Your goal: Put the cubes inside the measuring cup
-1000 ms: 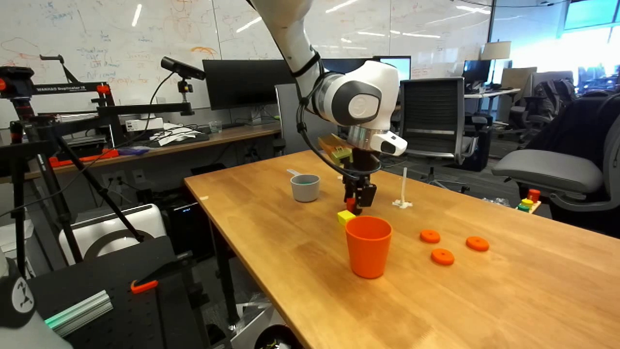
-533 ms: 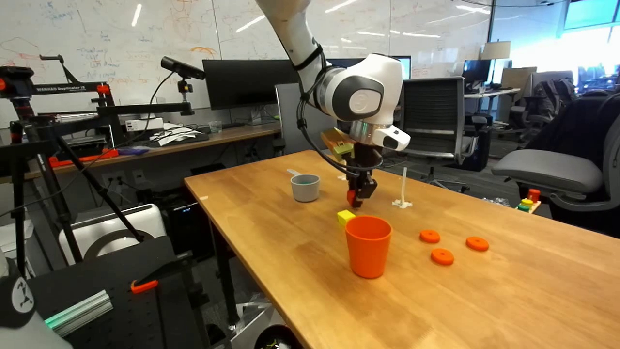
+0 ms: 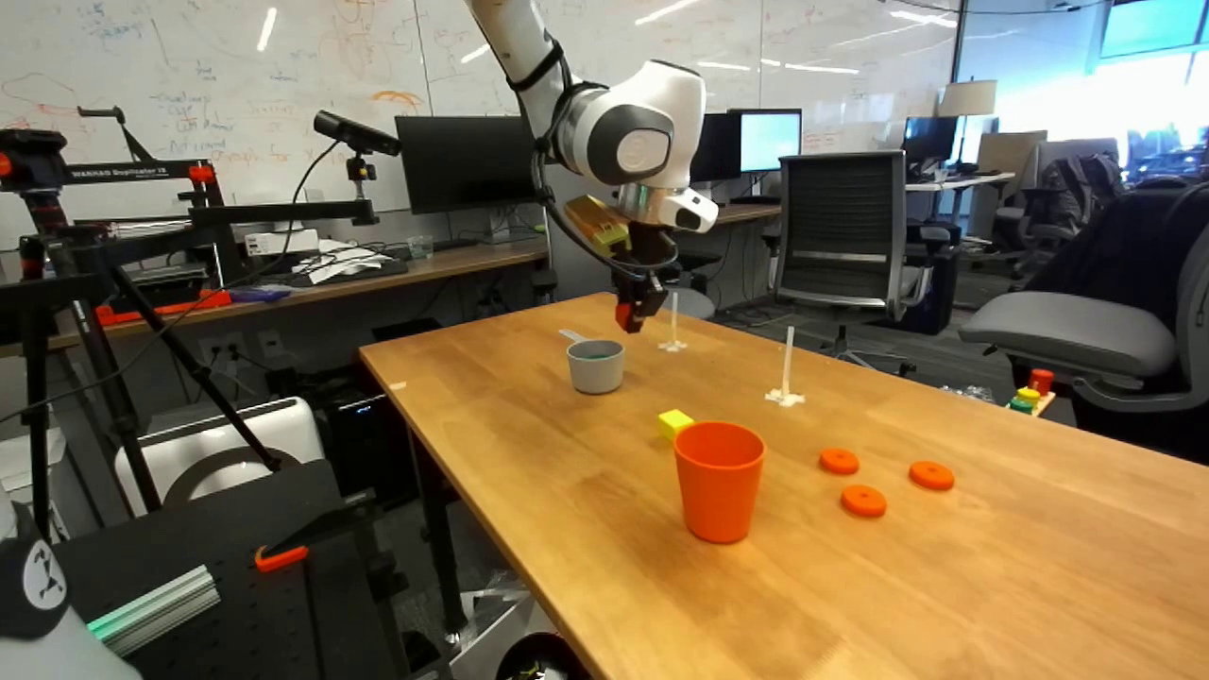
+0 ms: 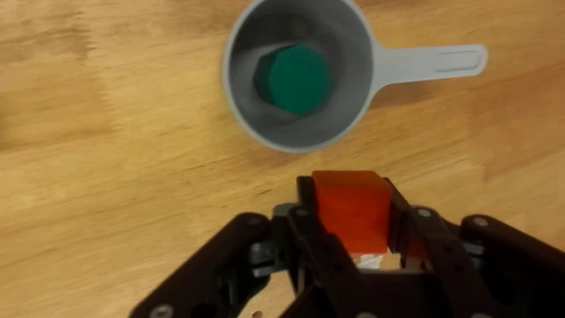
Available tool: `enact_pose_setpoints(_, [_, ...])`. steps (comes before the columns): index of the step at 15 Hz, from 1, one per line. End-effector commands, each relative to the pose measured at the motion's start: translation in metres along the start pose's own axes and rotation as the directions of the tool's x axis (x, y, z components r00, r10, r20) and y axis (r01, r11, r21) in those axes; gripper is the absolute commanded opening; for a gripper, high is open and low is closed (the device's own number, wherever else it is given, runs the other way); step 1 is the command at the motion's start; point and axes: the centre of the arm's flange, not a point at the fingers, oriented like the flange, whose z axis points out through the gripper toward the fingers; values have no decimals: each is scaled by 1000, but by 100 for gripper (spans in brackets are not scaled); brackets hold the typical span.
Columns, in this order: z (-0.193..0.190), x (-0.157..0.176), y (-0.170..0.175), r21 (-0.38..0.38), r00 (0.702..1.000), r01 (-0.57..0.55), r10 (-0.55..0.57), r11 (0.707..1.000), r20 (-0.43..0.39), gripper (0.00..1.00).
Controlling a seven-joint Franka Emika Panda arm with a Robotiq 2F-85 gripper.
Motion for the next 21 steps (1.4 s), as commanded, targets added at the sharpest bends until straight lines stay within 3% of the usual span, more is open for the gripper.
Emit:
enact_pose_setpoints(1, [-9, -2, -20, 57, 998, 54, -55, 997, 19, 12])
enact_pose_setpoints(6, [-3, 8, -13, 82, 997, 14, -20, 997, 72, 12])
enact_pose_setpoints(15, [14, 30, -1, 57, 985, -37, 27, 998, 170, 12])
enact_pose_setpoints(18, [4, 7, -7, 48, 983, -34, 25, 998, 182, 12])
enact_pose_setpoints(21, [-9, -40, -15, 27, 984, -21, 16, 999, 175, 12])
